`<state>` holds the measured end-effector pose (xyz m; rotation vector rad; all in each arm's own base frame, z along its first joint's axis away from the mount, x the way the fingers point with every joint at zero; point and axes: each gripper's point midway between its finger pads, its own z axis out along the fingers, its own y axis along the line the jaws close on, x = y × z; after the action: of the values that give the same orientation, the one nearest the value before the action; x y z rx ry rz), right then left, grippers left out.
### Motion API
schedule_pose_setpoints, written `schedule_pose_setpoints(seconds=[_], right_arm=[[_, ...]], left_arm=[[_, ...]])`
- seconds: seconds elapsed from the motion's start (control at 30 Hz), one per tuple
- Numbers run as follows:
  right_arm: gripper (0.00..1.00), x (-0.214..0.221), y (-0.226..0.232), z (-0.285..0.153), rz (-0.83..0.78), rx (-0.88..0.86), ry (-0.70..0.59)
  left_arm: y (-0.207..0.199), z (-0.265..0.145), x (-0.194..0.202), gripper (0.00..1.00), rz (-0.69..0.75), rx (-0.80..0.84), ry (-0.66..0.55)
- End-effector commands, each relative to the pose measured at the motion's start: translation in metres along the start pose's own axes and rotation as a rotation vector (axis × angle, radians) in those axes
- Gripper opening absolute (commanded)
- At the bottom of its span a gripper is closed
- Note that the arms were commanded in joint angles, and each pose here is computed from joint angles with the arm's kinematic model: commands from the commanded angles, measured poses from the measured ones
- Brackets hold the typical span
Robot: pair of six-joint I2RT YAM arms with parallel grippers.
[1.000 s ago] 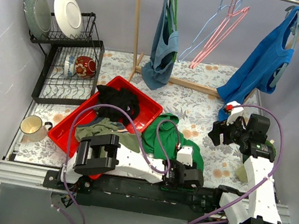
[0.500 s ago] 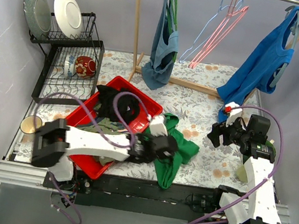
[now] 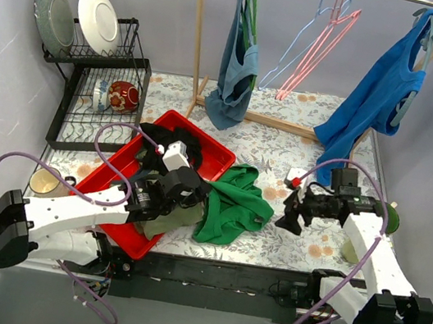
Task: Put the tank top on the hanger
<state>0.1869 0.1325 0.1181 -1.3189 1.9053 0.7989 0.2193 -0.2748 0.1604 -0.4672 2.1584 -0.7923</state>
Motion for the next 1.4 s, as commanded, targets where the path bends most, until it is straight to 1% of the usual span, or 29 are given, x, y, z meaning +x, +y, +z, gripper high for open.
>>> schedule_pose_setpoints(seconds=[0.0, 0.03, 0.07, 0.1, 0.13, 0.23, 0.27, 0.33, 0.4, 0.47, 0.57, 0.63, 0.7, 0.73, 0.8, 0.9, 0.93, 0.97, 1.0, 1.03, 1.07, 1.1, 1.13, 1.17, 1.2, 1.23, 1.27, 1.3, 1.37], right_arm=[[0.80, -0.004, -0.021, 0.024, -0.092, 0.093, 0.040], [0.79, -0.003, -0.023, 0.028, -0.039, 0.119, 0.043], [0.79, -0.002, -0.020, 0.035, -0.035, 0.113, 0.053], [0.79, -0.007, -0.028, 0.039, -0.049, 0.153, 0.045], [0.79, -0.007, -0.028, 0.042, -0.009, 0.167, 0.047], [0.81, -0.009, -0.029, 0.056, -0.001, 0.180, 0.063], [0.82, -0.007, -0.026, 0.062, 0.039, 0.173, 0.077], [0.82, -0.009, -0.029, 0.066, 0.049, 0.187, 0.085], [0.83, -0.006, -0.029, 0.072, 0.077, 0.191, 0.106], [0.83, -0.001, -0.030, 0.080, 0.068, 0.209, 0.143], [0.83, 0.011, -0.054, 0.072, 0.051, 0.368, 0.246], [0.83, 0.010, -0.087, 0.048, 0.039, 0.573, 0.296], [0.83, 0.001, -0.101, 0.027, 0.011, 0.679, 0.287], [0.83, -0.010, -0.106, 0.016, -0.007, 0.718, 0.260], [0.82, -0.018, -0.110, 0.002, -0.025, 0.768, 0.248], [0.69, -0.040, -0.116, -0.018, -0.055, 0.821, 0.198], [0.52, -0.047, -0.117, -0.023, -0.056, 0.826, 0.177], [0.41, -0.064, -0.117, -0.031, -0.070, 0.832, 0.131], [0.32, -0.077, -0.115, -0.033, -0.080, 0.811, 0.092], [0.18, -0.086, -0.111, -0.041, -0.086, 0.811, 0.071], [0.13, -0.098, -0.109, -0.047, -0.097, 0.812, 0.044], [0.08, -0.128, -0.106, -0.063, -0.127, 0.821, -0.027], [0.01, -0.144, -0.101, -0.077, -0.151, 0.833, -0.069], [0.01, -0.163, -0.096, -0.091, -0.186, 0.847, -0.111], [0.01, -0.196, -0.086, -0.114, -0.236, 0.855, -0.193], [0.01, -0.217, -0.074, -0.136, -0.275, 0.873, -0.259], [0.01, -0.229, -0.064, -0.149, -0.295, 0.872, -0.283], [0.01, -0.268, -0.042, -0.183, -0.354, 0.860, -0.388], [0.01, -0.280, -0.035, -0.214, -0.345, 0.894, -0.418]], left_arm=[[-0.016, -0.008, -0.013, 0.00, 0.009, 0.068, -0.019], [-0.017, -0.009, -0.013, 0.00, 0.010, 0.073, -0.015], [-0.018, -0.009, -0.014, 0.00, 0.009, 0.076, -0.017], [-0.018, -0.009, -0.014, 0.00, 0.009, 0.077, -0.015], [-0.018, -0.010, -0.014, 0.00, 0.009, 0.080, -0.015], [-0.023, -0.011, -0.014, 0.00, 0.006, 0.097, -0.010], [-0.025, -0.012, -0.015, 0.00, 0.006, 0.104, -0.010], [-0.028, -0.013, -0.016, 0.00, 0.006, 0.116, -0.011], [-0.033, -0.015, -0.018, 0.00, 0.005, 0.133, -0.012], [-0.037, -0.017, -0.019, 0.00, 0.005, 0.147, -0.012], [-0.041, -0.023, -0.026, 0.00, 0.009, 0.162, -0.024], [-0.047, -0.030, -0.035, 0.00, 0.005, 0.183, -0.048], [-0.051, -0.037, -0.042, 0.00, 0.014, 0.204, -0.065], [-0.055, -0.042, -0.046, 0.00, 0.017, 0.221, -0.075], [-0.067, -0.054, -0.057, 0.00, 0.011, 0.279, -0.096], [-0.096, -0.078, -0.070, 0.00, 0.034, 0.418, -0.115], [-0.106, -0.086, -0.075, 0.00, 0.067, 0.465, -0.127], [-0.119, -0.098, -0.075, 0.00, 0.073, 0.537, -0.113], [-0.127, -0.104, -0.077, 0.00, 0.086, 0.570, -0.112], [-0.135, -0.110, -0.077, 0.00, 0.109, 0.603, -0.104], [-0.152, -0.126, -0.082, 0.00, 0.142, 0.672, -0.096], [-0.160, -0.131, -0.081, 0.00, 0.167, 0.704, -0.084], [-0.169, -0.138, -0.081, 0.00, 0.188, 0.739, -0.073], [-0.188, -0.160, -0.087, 0.00, 0.224, 0.826, -0.067], [-0.197, -0.164, -0.086, 0.00, 0.245, 0.854, -0.055], [-0.209, -0.175, -0.088, 0.00, 0.266, 0.904, -0.047], [-0.227, -0.196, -0.100, 0.00, 0.289, 0.974, -0.070], [-0.238, -0.212, -0.100, 0.00, 0.311, 1.040, -0.051], [-0.257, -0.224, -0.100, 0.00, 0.342, 1.113, -0.035]])
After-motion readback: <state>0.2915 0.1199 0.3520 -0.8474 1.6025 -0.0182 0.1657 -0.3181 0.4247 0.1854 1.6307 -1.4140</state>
